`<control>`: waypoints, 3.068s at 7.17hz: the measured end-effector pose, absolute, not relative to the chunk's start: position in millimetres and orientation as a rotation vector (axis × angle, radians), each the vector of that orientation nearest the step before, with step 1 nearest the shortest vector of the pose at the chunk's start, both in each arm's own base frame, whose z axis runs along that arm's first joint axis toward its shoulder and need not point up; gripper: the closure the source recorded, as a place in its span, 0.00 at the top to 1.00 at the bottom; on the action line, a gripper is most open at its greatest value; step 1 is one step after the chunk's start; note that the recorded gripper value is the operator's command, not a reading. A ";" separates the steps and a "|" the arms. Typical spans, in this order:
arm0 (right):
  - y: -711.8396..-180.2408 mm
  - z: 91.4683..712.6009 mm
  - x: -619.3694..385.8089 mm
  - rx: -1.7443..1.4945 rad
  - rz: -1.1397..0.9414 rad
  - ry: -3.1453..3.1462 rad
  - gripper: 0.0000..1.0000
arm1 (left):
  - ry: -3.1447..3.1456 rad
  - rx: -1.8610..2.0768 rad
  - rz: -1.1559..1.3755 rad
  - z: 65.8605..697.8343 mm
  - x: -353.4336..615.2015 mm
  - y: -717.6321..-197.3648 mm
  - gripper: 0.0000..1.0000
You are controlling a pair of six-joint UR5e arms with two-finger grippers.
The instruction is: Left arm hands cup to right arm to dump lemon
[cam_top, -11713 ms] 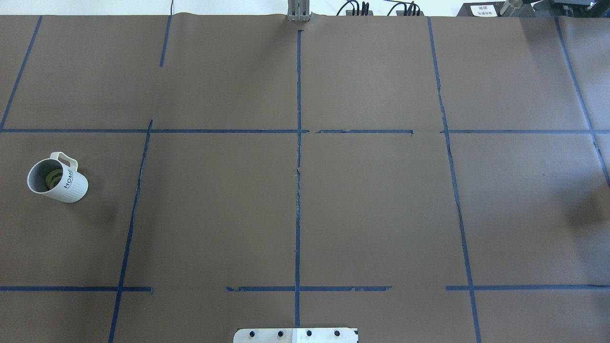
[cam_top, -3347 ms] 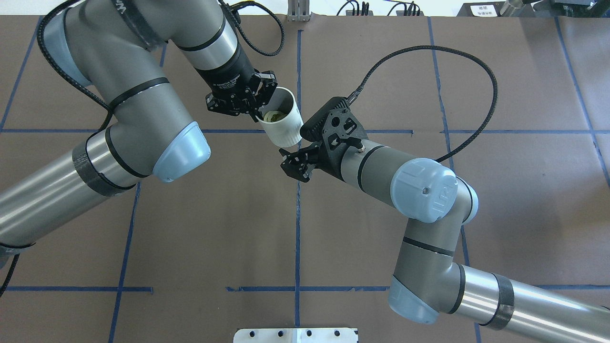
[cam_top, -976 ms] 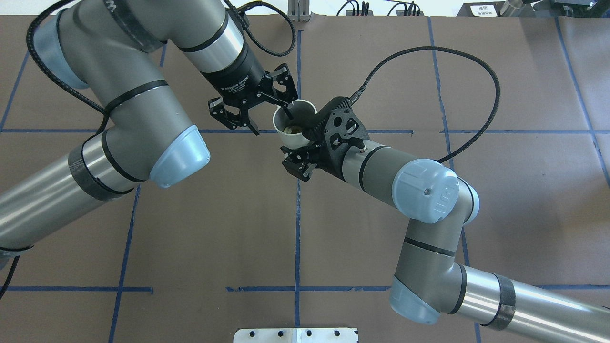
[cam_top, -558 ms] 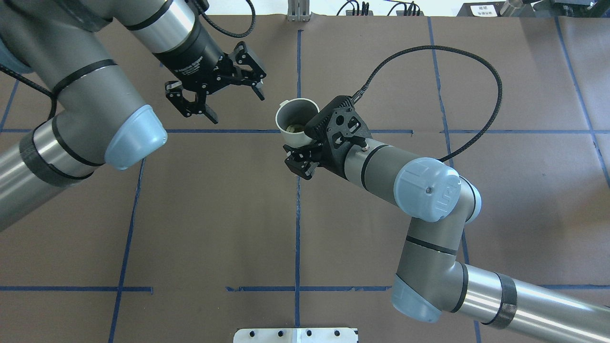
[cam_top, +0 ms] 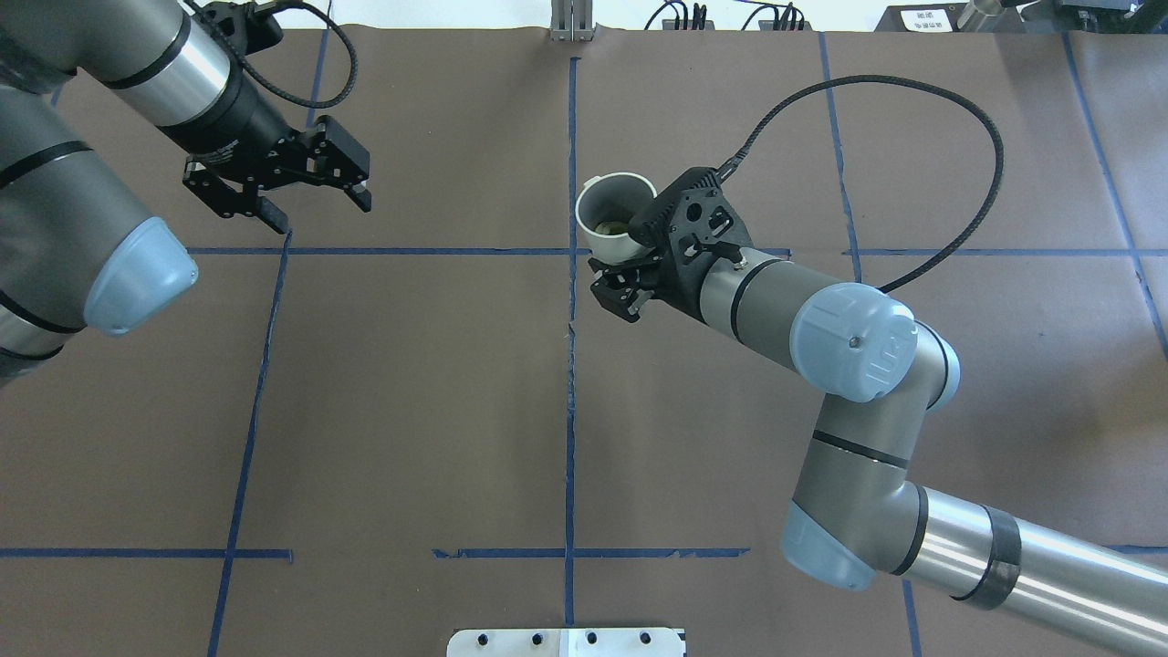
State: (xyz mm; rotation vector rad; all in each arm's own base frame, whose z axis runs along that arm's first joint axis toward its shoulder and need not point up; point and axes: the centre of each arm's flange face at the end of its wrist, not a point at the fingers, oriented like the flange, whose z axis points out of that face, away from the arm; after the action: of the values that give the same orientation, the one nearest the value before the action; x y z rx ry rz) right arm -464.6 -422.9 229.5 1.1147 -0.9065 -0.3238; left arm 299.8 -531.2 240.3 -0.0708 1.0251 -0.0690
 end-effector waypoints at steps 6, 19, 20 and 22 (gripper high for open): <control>-447.1 365.7 -275.9 0.993 -0.023 -0.751 0.05 | 0.867 0.070 0.166 359.4 221.3 -544.2 1.00; -318.5 681.1 -14.4 0.799 0.868 -1.441 0.00 | 0.876 0.089 0.170 350.5 216.6 -537.4 1.00; -317.5 683.4 -12.7 0.737 0.950 -1.536 0.00 | 0.877 0.091 0.170 349.8 216.2 -536.9 1.00; -319.9 689.2 -4.2 0.631 1.100 -1.685 0.00 | 0.878 0.094 0.170 349.0 214.8 -535.6 1.00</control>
State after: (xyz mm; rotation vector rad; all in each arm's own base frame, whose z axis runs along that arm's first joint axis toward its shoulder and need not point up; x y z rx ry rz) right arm -4.2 -319.9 689.2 0.6307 -1.6848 1.1001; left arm 214.8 -535.6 349.0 0.0935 0.8780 0.1703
